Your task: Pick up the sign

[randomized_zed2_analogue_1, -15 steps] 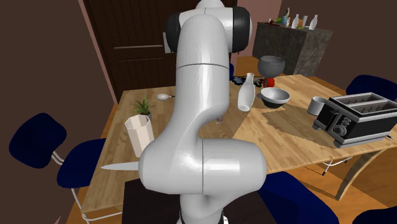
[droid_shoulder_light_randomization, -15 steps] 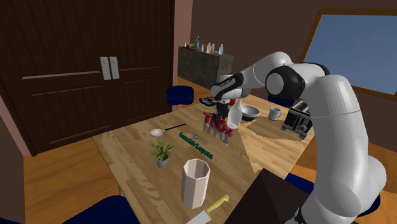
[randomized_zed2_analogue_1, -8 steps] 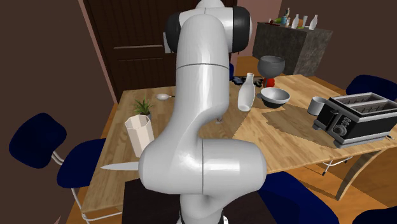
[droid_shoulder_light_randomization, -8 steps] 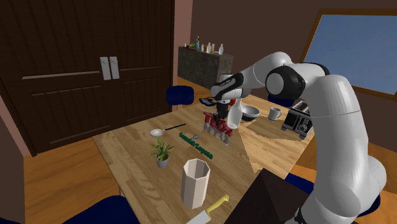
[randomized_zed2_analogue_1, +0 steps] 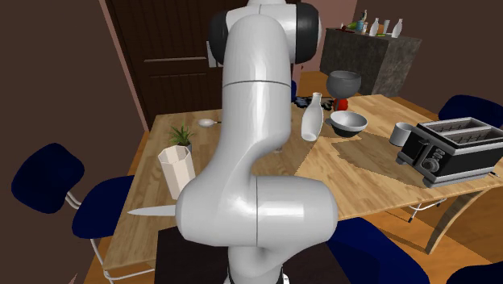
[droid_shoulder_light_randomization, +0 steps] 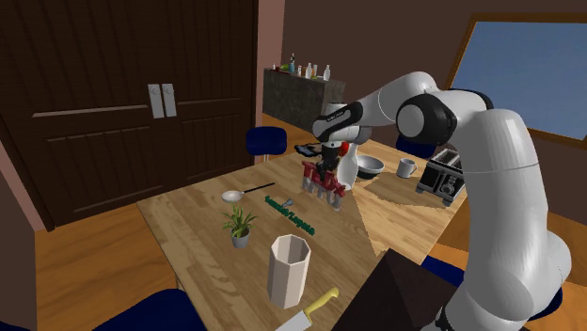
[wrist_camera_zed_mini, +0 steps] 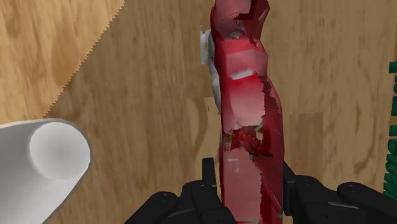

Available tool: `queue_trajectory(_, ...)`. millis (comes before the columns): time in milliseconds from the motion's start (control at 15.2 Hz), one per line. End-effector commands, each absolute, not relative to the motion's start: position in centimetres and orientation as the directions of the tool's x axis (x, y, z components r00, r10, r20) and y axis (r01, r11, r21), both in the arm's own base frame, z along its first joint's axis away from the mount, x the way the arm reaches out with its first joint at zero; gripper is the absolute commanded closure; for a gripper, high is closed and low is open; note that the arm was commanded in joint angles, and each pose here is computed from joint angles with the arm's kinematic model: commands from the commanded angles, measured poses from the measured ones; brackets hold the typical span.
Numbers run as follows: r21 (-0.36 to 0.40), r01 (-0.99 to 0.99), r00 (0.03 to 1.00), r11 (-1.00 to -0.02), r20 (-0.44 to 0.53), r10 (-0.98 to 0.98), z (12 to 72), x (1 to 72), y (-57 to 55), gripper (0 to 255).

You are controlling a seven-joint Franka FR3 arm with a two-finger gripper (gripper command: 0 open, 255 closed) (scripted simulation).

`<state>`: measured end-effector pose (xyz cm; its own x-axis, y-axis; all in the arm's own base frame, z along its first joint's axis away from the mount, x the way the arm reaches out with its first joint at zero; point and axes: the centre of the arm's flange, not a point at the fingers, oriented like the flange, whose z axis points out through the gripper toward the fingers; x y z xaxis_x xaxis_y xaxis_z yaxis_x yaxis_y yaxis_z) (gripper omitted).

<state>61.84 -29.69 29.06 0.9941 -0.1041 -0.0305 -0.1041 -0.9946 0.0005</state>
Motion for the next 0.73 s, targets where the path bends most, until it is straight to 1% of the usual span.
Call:
queue_trajectory(0,0.001,-0.104,0.994,-0.995,-0.029,-0.104,30.2,61.9,-29.6,255)
queue_trajectory(528,0.001,-0.104,0.994,-0.995,-0.029,-0.104,34.4,61.9,-29.6,255)
queue_trajectory(660,0.001,-0.104,0.994,-0.995,-0.029,-0.104,34.5,61.9,-29.6,255)
